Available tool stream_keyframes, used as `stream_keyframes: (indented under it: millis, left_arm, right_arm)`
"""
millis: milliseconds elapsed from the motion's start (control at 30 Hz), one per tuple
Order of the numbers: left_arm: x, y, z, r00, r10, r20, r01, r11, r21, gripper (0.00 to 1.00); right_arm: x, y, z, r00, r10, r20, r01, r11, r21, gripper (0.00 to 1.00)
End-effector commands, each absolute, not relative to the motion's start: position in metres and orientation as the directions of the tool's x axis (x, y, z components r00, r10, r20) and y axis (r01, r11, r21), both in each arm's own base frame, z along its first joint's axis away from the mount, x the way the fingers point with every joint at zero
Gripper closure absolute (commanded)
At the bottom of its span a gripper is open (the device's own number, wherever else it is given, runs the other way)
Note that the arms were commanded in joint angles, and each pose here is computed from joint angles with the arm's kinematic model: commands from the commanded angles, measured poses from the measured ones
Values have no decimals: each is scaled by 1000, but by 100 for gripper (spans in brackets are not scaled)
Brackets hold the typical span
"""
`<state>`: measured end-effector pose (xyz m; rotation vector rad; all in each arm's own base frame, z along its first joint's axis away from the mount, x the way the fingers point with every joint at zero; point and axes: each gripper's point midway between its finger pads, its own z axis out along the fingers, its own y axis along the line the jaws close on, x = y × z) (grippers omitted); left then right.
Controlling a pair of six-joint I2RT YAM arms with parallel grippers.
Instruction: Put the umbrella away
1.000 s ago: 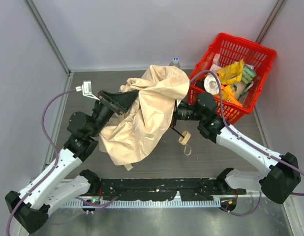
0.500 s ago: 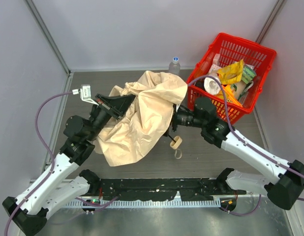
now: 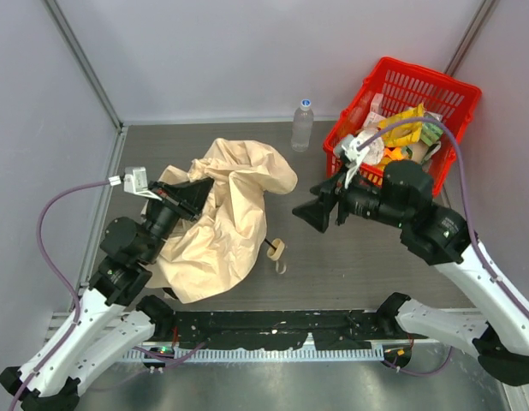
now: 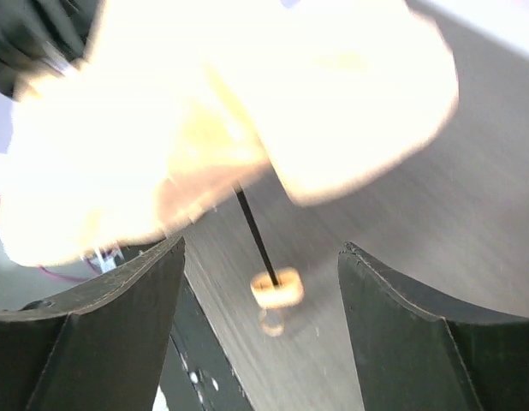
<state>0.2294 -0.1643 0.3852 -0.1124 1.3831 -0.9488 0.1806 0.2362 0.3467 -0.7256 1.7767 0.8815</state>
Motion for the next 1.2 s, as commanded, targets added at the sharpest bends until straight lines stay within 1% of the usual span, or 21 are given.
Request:
stream_keyframes:
  millis: [0, 67, 100, 200, 233, 267, 367, 400, 467, 533, 633, 733, 867, 933, 967, 1000, 1033, 1067, 1100, 1133, 1167]
  left_arm:
    - [226, -162, 397, -91, -643, -760, 510, 626, -590, 100]
    - [223, -165, 396, -107, -633, -767, 523, 620, -585, 100]
    - [221, -166, 397, -119, -635, -763, 527, 611, -591, 100]
    - [217, -165, 398, -138, -649, -748, 521, 594, -612, 100]
    - [216, -165, 398, -147, -656, -741, 520, 586, -622, 100]
    - [215, -165, 399, -155, -663, -732, 519, 576, -631, 100]
    - [216, -167, 396, -184, -673, -716, 500, 563, -658, 100]
    - [216, -169, 396, -197, -671, -715, 504, 557, -660, 100]
    - [212, -177, 402, -220, -662, -716, 536, 531, -656, 100]
    - [207, -182, 409, -225, -651, -725, 575, 512, -638, 100]
    - [192, -194, 417, -242, -619, -748, 665, 455, -592, 100]
    - [179, -203, 423, -241, -597, -766, 737, 401, -544, 100]
    - [179, -209, 424, -249, -590, -768, 751, 383, -538, 100]
    - [180, -210, 426, -242, -589, -771, 759, 381, -528, 100]
    - [182, -209, 426, -236, -589, -772, 752, 393, -530, 100]
    - [188, -205, 422, -228, -595, -771, 725, 424, -542, 100]
    - [195, -200, 417, -228, -600, -767, 685, 461, -564, 100]
    - [205, -191, 411, -217, -611, -761, 627, 511, -589, 100]
    - [217, -181, 404, -199, -623, -756, 554, 565, -612, 100]
    - [224, -172, 396, -189, -624, -758, 493, 607, -623, 100]
    - [231, -165, 390, -176, -623, -762, 439, 643, -628, 100]
  right_arm:
    - [179, 270, 394, -271, -123, -955, -888, 415, 198, 24]
    - [190, 280, 414, -252, -114, -961, -894, 408, 186, 23]
    - [197, 291, 406, -266, -141, -953, -900, 391, 193, 22]
    - [191, 315, 395, -312, -171, -935, -915, 318, 247, 22]
    - [193, 321, 401, -286, -143, -947, -919, 320, 229, 20]
    - [193, 325, 392, -284, -146, -948, -912, 345, 220, 19]
    - [181, 339, 407, -245, -101, -964, -932, 297, 206, 15]
    - [180, 345, 405, -221, -106, -970, -933, 312, 178, 13]
    - [182, 350, 401, -190, -114, -975, -936, 322, 145, 7]
    - [190, 357, 390, -207, -133, -969, -928, 340, 152, 3]
    - [181, 368, 382, -233, -137, -963, -942, 276, 189, 3]
    - [181, 367, 368, -251, -151, -956, -938, 283, 201, 3]
    - [183, 367, 351, -257, -196, -946, -921, 347, 178, 3]
    - [196, 360, 347, -280, -202, -938, -879, 447, 166, 3]
    - [209, 353, 355, -282, -180, -942, -838, 524, 150, 3]
    - [211, 345, 348, -300, -217, -929, -820, 556, 135, 3]
    - [218, 335, 360, -296, -194, -935, -784, 609, 122, 3]
    - [211, 329, 357, -312, -217, -925, -773, 624, 114, 3]
    - [211, 320, 363, -314, -197, -929, -737, 667, 108, 3]
    - [199, 320, 362, -308, -212, -927, -735, 672, 90, 3]
    - [192, 321, 361, -322, -204, -924, -734, 671, 108, 3]
